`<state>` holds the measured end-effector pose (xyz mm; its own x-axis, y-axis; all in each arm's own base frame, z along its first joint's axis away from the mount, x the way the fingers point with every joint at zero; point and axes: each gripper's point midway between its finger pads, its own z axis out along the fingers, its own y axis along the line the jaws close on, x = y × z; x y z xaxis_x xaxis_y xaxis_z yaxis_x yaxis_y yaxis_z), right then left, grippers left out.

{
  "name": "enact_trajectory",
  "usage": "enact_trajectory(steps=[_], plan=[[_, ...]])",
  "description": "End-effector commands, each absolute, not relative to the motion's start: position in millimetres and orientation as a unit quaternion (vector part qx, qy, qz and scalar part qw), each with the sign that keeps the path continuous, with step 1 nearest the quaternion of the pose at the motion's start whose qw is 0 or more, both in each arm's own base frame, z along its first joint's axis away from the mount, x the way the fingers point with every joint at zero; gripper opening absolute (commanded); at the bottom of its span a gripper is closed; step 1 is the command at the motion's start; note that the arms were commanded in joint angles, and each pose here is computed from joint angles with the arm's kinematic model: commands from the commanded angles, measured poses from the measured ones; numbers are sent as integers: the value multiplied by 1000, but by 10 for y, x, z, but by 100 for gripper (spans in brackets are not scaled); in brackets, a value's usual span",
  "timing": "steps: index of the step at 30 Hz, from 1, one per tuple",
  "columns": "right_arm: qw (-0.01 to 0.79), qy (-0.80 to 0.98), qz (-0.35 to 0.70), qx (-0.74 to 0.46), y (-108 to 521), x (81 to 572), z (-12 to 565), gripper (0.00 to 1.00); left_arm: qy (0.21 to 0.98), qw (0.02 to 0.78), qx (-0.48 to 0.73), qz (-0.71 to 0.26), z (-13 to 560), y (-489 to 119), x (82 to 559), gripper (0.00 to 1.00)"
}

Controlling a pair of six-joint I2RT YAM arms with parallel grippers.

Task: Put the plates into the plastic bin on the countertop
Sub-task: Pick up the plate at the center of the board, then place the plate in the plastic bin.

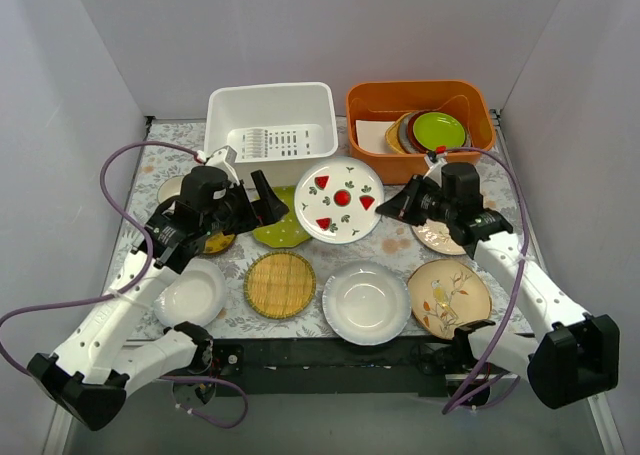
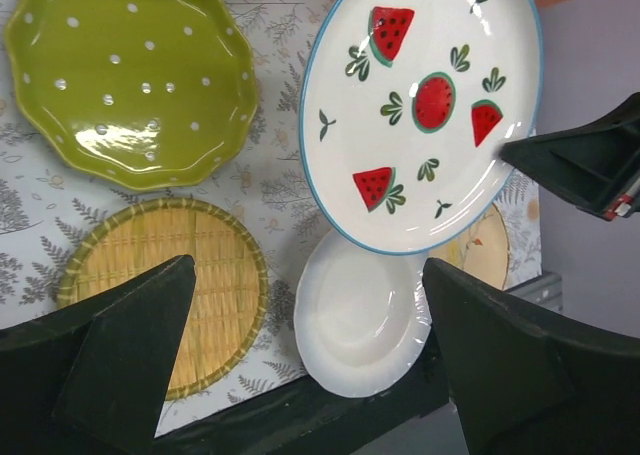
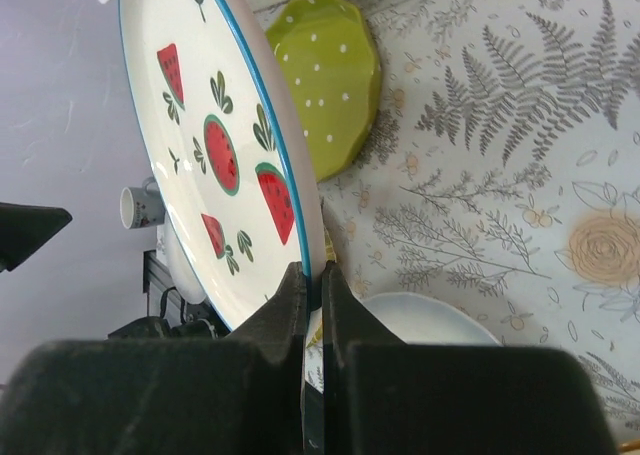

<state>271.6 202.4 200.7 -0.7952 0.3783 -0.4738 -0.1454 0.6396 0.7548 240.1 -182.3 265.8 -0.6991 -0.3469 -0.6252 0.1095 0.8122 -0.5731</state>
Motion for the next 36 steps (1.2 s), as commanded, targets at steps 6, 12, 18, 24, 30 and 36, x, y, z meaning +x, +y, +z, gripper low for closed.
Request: enact_trajectory(steps=[6,12,18,24,30,36], plan=[[387,793,470,-18,2337,3090,3049,1,907,366,-74,-195,2434,-1486,2346,98],[399,786,472,-29,2427,3316,3270,1,913,354,-82,-185,2287,-1435,2306,98],[391,788,474,-39,2577,3500,3278,1,924,329,-91,-170,2076,-1358,2280,98],[390,791,468,-64,2874,3751,3401,1,930,316,-94,-162,2031,-1186,2406,98],[401,788,461,-77,3140,4121,3582,1,931,312,-96,-166,2013,-1142,2431,98],[389,782,482,-71,3359,4441,3603,1,935,297,-94,-169,1872,-1151,2371,98]])
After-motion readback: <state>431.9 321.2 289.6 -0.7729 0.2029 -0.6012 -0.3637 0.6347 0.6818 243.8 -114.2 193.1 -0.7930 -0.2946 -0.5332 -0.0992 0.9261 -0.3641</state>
